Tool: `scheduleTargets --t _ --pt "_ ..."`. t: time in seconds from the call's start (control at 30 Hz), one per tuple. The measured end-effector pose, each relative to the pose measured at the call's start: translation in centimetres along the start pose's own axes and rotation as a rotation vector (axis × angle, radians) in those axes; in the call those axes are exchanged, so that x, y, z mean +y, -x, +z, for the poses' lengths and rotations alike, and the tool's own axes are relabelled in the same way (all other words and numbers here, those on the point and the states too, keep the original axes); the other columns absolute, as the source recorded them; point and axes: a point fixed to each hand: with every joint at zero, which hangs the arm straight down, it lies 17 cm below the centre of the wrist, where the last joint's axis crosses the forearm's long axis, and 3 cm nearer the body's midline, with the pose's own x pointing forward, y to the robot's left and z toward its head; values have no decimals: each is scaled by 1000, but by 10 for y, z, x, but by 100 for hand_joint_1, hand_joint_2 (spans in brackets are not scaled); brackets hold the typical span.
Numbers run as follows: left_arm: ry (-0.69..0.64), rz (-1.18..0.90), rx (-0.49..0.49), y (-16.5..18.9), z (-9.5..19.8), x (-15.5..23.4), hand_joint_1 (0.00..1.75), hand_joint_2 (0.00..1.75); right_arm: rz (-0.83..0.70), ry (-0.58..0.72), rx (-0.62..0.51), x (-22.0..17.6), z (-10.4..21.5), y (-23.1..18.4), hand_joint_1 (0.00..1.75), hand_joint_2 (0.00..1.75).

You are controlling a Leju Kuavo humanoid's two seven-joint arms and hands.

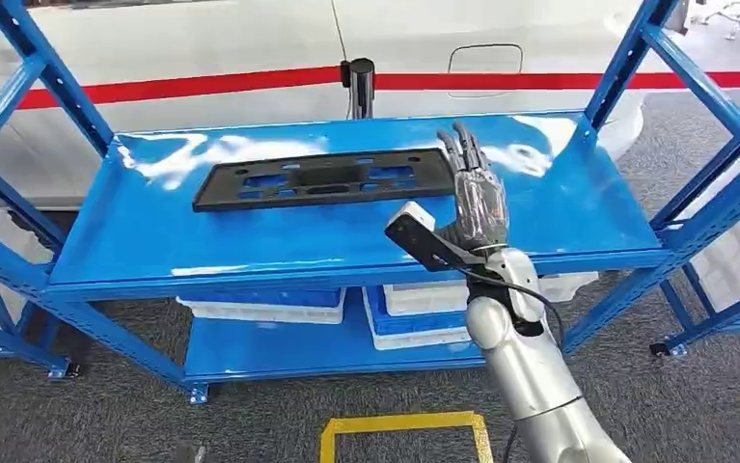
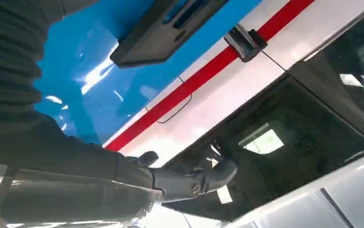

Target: Take the parts from the cabinet and place them on the table.

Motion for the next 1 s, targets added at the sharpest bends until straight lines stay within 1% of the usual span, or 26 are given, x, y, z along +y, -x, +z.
scheduleTargets --t 0.07,0.13,0.3,0.43,0.67,0.83,1.0 --pt "-29 1 38 16 2 14 0 0 -6 8 -14 -3 -7 -7 0 175" --pt "-52 8 62 24 3 22 0 0 -15 19 -26 -7 -13 -14 0 175" --pt "-79 17 117 49 10 33 0 0 -20 2 -26 1 -12 -15 0 175" --pt "-89 20 117 49 9 39 0 0 -27 1 -38 2 -14 -23 0 175" --pt "-85 17 111 49 10 37 0 0 -23 4 -45 1 -15 -25 0 175" --pt "-76 1 122 52 11 34 0 0 -8 -17 -21 9 -5 -16 0 175" --pt "-80 -13 142 55 11 35 0 0 2 -24 -7 13 0 -15 0 175"
